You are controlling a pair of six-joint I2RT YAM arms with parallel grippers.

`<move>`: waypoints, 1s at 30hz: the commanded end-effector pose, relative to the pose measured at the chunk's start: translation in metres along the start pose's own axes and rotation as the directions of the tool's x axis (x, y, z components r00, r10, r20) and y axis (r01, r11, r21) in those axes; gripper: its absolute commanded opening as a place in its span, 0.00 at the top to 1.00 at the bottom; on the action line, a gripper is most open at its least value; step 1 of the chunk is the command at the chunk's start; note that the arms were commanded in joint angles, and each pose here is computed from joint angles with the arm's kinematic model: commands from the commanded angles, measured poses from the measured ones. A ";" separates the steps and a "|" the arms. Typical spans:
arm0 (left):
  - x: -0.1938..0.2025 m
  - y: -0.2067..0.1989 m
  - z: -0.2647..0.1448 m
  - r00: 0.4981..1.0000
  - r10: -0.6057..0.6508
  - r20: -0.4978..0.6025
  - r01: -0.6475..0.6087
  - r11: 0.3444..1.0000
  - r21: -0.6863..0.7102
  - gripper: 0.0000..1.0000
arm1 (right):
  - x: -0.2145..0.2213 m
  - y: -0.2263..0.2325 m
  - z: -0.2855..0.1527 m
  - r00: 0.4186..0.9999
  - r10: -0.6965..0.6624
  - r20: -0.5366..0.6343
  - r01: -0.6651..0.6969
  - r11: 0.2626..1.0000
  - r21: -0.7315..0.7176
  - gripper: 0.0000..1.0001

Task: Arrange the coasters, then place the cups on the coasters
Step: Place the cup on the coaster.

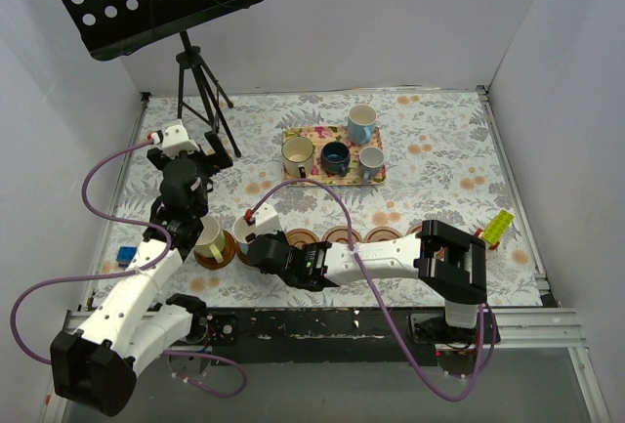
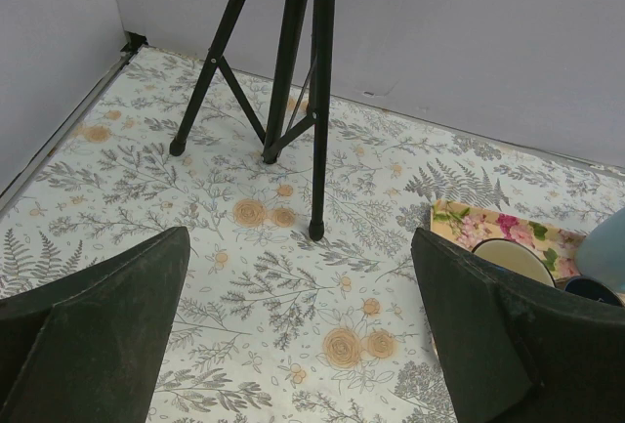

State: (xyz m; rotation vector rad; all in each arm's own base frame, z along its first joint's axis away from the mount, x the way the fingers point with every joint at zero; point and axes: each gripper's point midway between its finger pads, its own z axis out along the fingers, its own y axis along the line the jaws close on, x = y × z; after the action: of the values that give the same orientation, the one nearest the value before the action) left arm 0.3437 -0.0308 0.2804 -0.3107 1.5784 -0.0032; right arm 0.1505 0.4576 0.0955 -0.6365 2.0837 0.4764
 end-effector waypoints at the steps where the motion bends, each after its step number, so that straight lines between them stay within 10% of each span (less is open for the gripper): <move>1: -0.014 0.000 -0.003 1.000 -0.007 0.029 0.007 1.000 0.005 0.02 | -0.024 0.005 -0.003 0.997 0.042 0.066 -0.043 0.999 0.008 0.54; 5: -0.014 0.001 -0.004 1.000 -0.007 0.029 0.007 1.000 0.003 0.02 | -0.027 0.004 -0.003 0.996 0.035 0.078 -0.036 0.999 0.012 0.35; 23: -0.014 0.002 -0.004 0.999 -0.006 0.031 0.006 1.000 -0.001 0.02 | -0.055 0.013 -0.047 0.965 0.011 0.263 0.031 0.987 -0.156 0.35; 30: -0.011 -0.007 -0.004 0.999 -0.032 0.010 0.032 0.999 0.042 0.02 | -0.129 -0.002 -0.114 0.899 0.024 0.437 0.076 0.975 -0.210 0.35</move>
State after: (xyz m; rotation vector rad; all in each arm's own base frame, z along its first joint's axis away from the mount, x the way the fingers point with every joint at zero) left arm 0.3428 -0.0319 0.2826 -0.3099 1.5726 -0.0156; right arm 0.1318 0.4377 0.1684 -0.7140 1.8114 0.6764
